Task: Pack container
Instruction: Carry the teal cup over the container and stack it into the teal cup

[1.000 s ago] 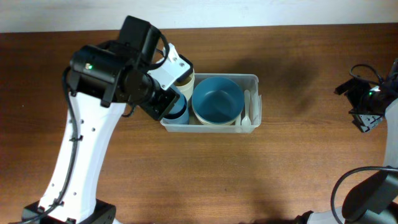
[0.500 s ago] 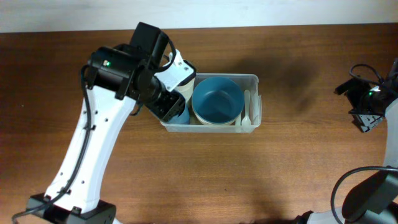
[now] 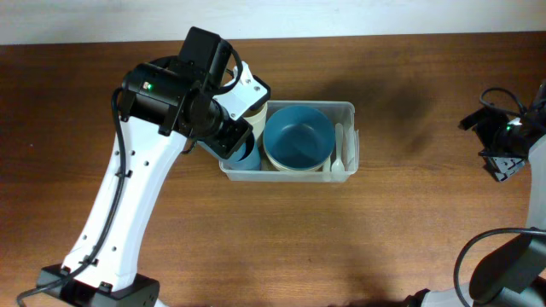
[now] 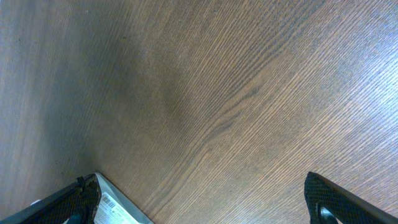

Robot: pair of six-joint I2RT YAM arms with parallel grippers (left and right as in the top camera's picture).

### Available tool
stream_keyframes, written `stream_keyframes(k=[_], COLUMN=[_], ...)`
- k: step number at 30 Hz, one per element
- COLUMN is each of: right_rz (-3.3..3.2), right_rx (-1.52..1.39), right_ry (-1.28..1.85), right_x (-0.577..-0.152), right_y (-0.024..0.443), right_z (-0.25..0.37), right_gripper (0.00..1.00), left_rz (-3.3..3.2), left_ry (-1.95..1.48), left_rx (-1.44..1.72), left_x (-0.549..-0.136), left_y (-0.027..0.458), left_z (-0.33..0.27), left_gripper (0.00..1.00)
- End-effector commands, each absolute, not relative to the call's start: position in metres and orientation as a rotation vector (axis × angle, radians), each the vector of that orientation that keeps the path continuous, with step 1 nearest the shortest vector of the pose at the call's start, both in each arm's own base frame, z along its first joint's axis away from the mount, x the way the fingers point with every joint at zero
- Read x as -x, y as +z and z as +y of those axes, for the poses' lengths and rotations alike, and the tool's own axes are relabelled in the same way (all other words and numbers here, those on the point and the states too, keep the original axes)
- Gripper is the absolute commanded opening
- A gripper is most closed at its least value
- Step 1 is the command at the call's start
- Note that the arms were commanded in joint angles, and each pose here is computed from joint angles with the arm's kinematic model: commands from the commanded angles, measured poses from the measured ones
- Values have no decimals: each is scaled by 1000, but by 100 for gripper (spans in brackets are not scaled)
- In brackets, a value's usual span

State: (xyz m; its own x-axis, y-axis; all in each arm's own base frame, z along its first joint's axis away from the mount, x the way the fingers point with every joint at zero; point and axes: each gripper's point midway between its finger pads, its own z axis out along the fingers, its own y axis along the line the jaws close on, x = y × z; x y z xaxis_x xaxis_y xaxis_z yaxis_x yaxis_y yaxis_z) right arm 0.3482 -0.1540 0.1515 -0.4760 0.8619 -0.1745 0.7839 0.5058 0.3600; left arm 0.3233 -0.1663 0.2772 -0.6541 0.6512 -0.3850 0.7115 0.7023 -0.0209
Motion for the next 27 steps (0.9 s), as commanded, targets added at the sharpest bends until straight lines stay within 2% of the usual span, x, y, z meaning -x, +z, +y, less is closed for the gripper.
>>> stream_keyframes(k=[1,11,14,21,22,25,27], right_rz=[2382,2382,2382,2382,2382,2382,2382], right_rx=[-1364,-1364,-1364,-1364,-1364,-1364,-1364], right_ry=[330,329,330,330,330,330,330], right_x=[-350,-350,-350,-350,-350,-350,-350], right_y=[165,165,165,165,165,165,165], right_z=[-156,-156,-156,-156,-156,-156,-156], right_gripper=[99,99,99,99,99,99,99], left_rz=[2539,2537,2537,2537,2537,2536,2534], left_ry=[-250,-251,-256,-256,-256,-256,-256], left_rx=[-1071,-1066,-1066,-1067,-1067,-1066,-1065], left_x=[-326,-326,-326,-326,-326,-326,-327], left_y=[280,280,280,280,280,280,280], left_z=[-169,-169,-170,-170,-170,-170,-170], left_gripper=[2,2,11,14,18,40,47])
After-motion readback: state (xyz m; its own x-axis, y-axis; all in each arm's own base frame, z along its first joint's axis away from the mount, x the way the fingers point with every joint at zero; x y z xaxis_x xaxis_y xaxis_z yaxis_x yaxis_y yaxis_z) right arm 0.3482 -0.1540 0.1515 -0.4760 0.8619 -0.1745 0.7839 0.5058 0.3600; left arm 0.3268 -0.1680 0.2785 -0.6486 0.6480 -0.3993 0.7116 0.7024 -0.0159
